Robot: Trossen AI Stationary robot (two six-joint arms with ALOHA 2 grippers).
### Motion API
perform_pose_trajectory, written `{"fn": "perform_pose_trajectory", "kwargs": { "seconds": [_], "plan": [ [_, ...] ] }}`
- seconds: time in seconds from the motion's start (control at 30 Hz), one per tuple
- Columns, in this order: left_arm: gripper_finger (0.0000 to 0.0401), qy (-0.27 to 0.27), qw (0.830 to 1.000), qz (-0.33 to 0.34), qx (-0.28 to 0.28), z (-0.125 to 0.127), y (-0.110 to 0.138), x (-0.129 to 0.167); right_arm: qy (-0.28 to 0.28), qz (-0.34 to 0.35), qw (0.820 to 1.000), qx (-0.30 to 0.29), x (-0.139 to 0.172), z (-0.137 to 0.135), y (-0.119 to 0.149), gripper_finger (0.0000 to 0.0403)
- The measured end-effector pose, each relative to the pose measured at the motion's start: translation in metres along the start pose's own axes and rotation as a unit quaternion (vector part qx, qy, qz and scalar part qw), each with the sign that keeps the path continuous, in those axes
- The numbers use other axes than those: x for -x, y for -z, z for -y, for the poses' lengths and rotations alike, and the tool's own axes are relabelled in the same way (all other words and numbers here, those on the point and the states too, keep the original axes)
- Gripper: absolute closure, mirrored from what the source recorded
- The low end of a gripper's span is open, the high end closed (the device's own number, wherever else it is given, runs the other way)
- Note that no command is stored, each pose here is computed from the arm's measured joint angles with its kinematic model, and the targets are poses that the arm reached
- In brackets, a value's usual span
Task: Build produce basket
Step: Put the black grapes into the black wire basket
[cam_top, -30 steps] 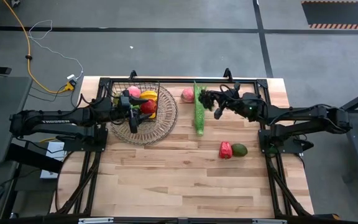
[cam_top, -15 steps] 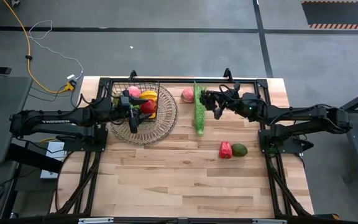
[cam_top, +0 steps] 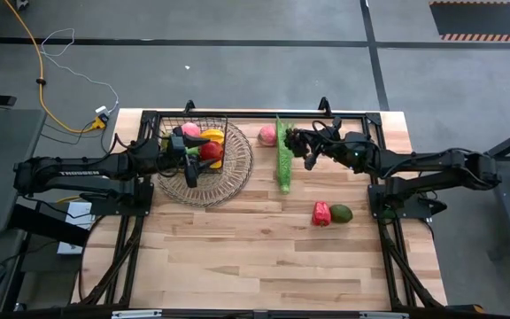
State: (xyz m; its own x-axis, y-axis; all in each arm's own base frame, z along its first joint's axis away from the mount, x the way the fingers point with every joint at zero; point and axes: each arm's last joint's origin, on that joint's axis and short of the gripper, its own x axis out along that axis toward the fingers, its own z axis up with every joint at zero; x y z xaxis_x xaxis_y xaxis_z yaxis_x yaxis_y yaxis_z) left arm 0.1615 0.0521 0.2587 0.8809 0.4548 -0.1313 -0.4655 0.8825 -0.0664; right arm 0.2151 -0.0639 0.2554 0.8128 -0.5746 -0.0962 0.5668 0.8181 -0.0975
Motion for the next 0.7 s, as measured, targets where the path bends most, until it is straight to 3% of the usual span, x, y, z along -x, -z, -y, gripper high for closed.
{"fn": "perform_pose_trajectory", "kwargs": {
  "seconds": [0.23,0.43,0.7],
  "plan": [
    [0.0066,-0.032,0.999,0.003,0.0,-0.002,0.0,0.0,-0.003,0.011,1.0,-0.004,-0.02,-0.009,0.011,0.0402],
    [0.0066,-0.081,0.996,0.021,0.004,-0.005,-0.003,0.0,-0.027,0.087,0.996,-0.025,-0.042,-0.018,0.016,0.0402],
    [0.0066,-0.069,0.997,0.034,-0.011,-0.004,-0.006,0.001,-0.084,0.095,0.992,-0.025,-0.096,-0.028,0.005,0.0402]
  ]
}}
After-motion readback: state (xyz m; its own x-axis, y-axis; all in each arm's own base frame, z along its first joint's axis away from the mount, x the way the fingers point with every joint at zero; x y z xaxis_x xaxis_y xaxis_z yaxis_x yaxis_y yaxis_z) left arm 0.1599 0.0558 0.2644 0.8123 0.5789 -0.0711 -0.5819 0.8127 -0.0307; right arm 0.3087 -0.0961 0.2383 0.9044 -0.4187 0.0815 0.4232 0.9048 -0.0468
